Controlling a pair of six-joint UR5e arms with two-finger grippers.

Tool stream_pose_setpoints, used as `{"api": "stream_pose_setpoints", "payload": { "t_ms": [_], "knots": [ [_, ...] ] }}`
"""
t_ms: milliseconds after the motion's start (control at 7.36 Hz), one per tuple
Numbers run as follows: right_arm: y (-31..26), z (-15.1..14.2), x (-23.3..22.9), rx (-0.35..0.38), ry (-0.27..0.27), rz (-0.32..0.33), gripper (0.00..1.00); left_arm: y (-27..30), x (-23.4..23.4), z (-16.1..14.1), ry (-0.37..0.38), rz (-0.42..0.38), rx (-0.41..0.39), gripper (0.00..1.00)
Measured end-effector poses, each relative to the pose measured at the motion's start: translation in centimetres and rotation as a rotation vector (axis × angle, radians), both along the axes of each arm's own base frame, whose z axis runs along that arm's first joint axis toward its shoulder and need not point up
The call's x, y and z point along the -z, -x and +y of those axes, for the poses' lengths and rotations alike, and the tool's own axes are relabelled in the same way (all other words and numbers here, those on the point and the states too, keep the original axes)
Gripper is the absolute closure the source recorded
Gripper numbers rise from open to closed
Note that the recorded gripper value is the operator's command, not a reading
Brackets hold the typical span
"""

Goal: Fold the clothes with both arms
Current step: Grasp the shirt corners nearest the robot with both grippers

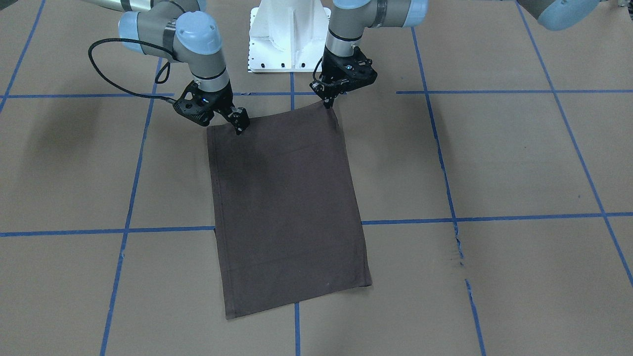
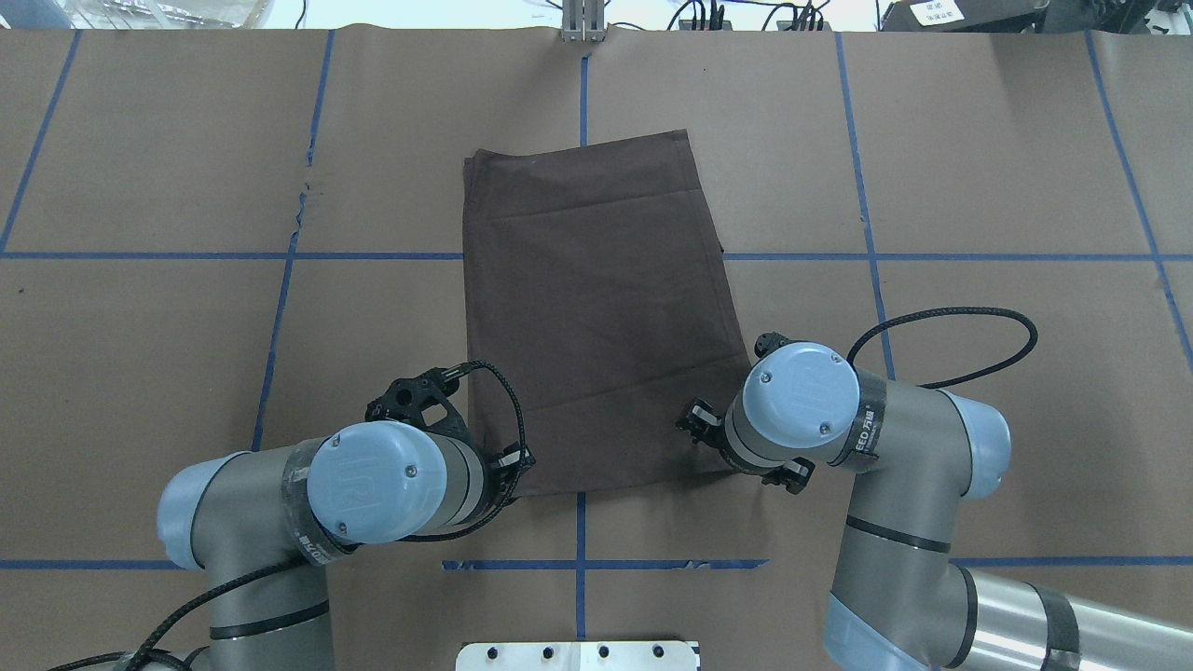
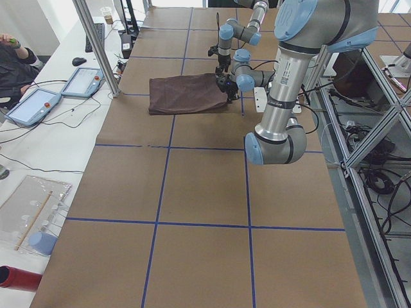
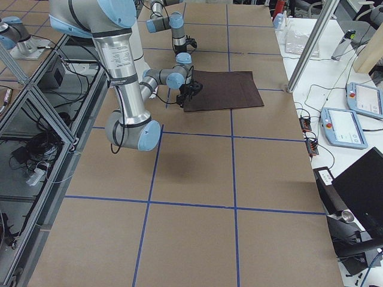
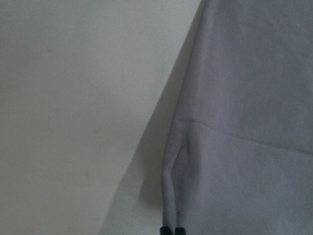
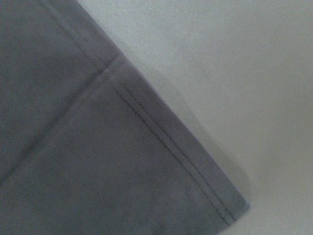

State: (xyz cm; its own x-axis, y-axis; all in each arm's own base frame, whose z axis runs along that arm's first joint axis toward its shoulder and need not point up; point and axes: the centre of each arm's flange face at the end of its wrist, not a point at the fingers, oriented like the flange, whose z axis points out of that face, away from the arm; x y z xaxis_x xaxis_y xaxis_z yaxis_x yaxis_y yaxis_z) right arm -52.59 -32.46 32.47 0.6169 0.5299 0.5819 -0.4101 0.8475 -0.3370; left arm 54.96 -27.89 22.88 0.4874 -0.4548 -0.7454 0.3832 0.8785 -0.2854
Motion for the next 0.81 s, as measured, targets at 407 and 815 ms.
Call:
{"api": "stream_pose_setpoints", "payload": {
  "t_ms": [407, 815],
  "knots": [
    [0.59, 0.28, -0.41, 0.007, 0.000, 0.010, 0.24, 0.00, -0.03, 0.00, 0.000, 0.000, 0.001, 1.00],
    [0.77, 0.32, -0.12, 0.008, -0.003, 0.006, 0.86, 0.01, -0.10, 0.00, 0.000, -0.002, 0.001, 1.00]
  ]
}}
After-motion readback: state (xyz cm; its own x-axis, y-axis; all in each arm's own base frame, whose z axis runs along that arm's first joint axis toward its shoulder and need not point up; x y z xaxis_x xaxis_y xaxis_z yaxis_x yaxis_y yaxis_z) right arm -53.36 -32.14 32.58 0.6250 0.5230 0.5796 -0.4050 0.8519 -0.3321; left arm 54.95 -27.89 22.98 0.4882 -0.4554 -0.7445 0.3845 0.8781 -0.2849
